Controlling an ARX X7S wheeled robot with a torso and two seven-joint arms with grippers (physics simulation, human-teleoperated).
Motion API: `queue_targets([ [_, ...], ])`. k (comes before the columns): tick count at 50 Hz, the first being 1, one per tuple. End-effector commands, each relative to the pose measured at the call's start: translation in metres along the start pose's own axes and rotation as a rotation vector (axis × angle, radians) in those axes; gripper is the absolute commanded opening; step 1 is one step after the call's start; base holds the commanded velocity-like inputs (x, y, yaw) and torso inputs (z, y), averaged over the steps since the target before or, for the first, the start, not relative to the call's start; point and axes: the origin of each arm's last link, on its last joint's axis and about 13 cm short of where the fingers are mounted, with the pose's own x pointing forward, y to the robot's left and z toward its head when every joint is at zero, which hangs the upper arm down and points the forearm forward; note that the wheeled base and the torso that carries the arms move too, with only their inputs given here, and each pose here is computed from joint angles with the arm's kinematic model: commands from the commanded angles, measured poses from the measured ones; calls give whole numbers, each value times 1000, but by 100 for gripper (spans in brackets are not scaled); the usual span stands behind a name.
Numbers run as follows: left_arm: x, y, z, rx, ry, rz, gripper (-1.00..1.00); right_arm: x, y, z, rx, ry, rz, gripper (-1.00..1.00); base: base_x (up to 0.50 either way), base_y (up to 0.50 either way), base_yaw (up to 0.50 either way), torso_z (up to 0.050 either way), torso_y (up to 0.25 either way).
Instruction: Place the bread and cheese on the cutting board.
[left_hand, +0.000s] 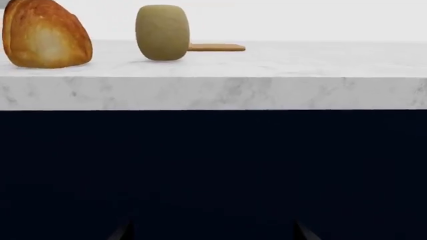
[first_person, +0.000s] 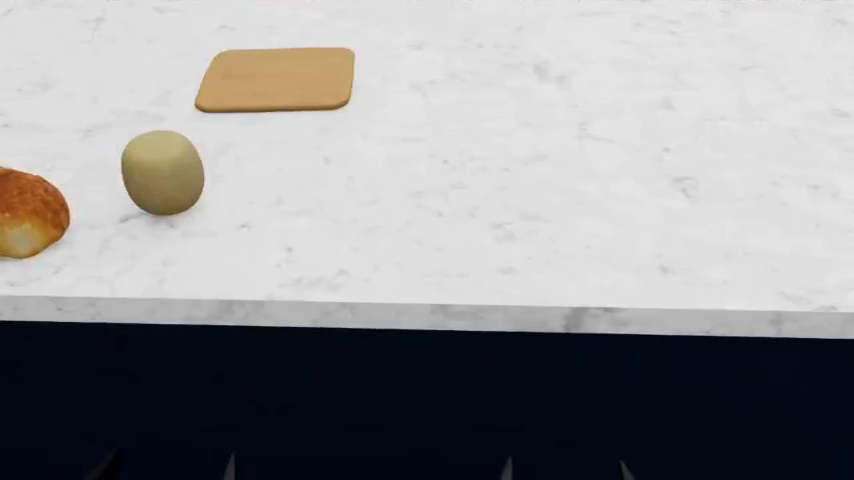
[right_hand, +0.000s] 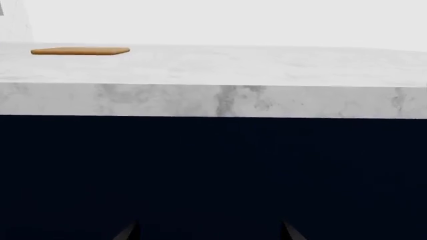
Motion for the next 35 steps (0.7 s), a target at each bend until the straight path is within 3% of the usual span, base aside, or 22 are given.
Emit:
queue_targets([
  [1,-7,6,5,16,9,12,100,-6,2,6,30,-9,14,100,0,0,0,0,0],
  [11,-9,6,12,33,2,7,100,-7,-1,15,18,-22,14,100,0,0,0,0,0],
  [12,-10,4,28,-41,-21,20,100,-7,-1,37,4,-67,26,100,0,0,0,0,0],
  [15,-15,1,63,-53,-59,18,100,-7,-4,67,-33,-125,29,100,0,0,0,0,0],
  [16,-16,0,83,51,-110,-18,100,-6,-6,77,-38,-136,29,100,0,0,0,0,0],
  [17,-16,0,105,-61,-123,-12,100,-6,-7,90,-59,-158,32,100,0,0,0,0,0],
  [19,-16,0,133,-39,-137,-16,100,-6,-8,107,-17,-186,45,100,0,0,0,0,0],
  [28,-16,6,178,-39,-111,-32,100,-5,-7,173,-85,-191,53,100,0,0,0,0,0],
  [30,-13,5,190,34,-109,-83,100,-3,-8,182,-76,-198,44,100,0,0,0,0,0],
  [33,-14,8,207,-3,-115,-79,100,-2,-11,194,-91,-190,9,100,0,0,0,0,0],
  [35,-22,7,210,-41,-127,-93,100,-4,-9,195,-109,-143,46,100,0,0,0,0,0],
])
